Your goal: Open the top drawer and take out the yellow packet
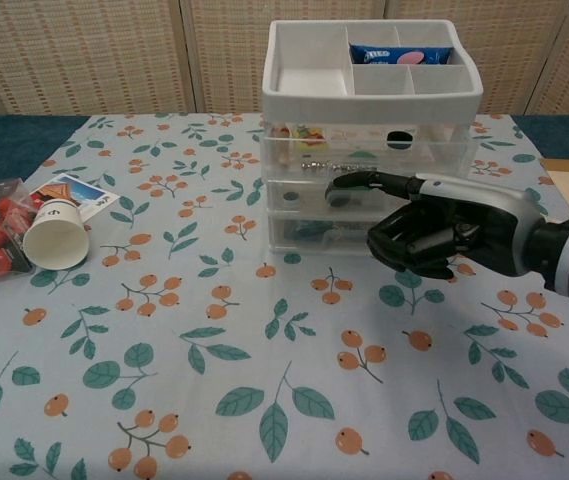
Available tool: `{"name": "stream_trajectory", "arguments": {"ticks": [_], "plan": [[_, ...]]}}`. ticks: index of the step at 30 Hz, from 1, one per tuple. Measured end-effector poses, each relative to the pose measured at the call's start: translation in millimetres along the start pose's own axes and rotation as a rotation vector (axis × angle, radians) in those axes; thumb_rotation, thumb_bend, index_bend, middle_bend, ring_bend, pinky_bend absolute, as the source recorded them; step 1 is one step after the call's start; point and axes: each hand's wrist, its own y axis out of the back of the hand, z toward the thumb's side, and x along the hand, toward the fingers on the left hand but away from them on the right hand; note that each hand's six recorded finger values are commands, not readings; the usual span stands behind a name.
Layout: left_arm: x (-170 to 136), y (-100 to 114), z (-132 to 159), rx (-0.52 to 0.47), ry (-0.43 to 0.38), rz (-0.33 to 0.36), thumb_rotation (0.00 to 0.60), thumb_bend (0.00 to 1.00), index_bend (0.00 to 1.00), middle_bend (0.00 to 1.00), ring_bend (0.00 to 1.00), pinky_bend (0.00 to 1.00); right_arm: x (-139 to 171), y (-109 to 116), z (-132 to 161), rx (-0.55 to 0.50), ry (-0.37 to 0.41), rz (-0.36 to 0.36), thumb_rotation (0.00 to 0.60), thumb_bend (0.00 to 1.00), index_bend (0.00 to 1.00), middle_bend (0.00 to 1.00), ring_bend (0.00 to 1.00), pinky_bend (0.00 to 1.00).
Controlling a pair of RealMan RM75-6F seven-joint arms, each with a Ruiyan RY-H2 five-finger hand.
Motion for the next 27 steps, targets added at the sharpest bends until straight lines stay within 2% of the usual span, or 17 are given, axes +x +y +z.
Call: {"name": "stream_trajectory", "arguments": {"ticks": [12, 20, 27], "plan": [[6, -3, 5, -0.007, -0.015, -0.004, 0.600, 0.19, 0.07, 0.06, 0.03, 0.07, 38, 0, 11, 0.123, -0.005, 0.017, 0.600, 0.60, 0.00, 0.75, 0.93, 0.88], [6, -5, 8, -0.011, -0.019, -0.012, 0.600, 0.19, 0.07, 0.06, 0.03, 0.07, 62, 27, 42, 0.262, 0.061, -0.072, 0.600, 0.60, 0.00, 0.75, 0.93, 0.88], [6, -5, 7, -0.010, -0.018, -0.015, 0.600, 0.19, 0.07, 0.06, 0.03, 0.07, 62, 49, 43, 0.328, 0.006, -0.113, 0.600, 0.60, 0.00, 0.75, 0.93, 0.88]]}}
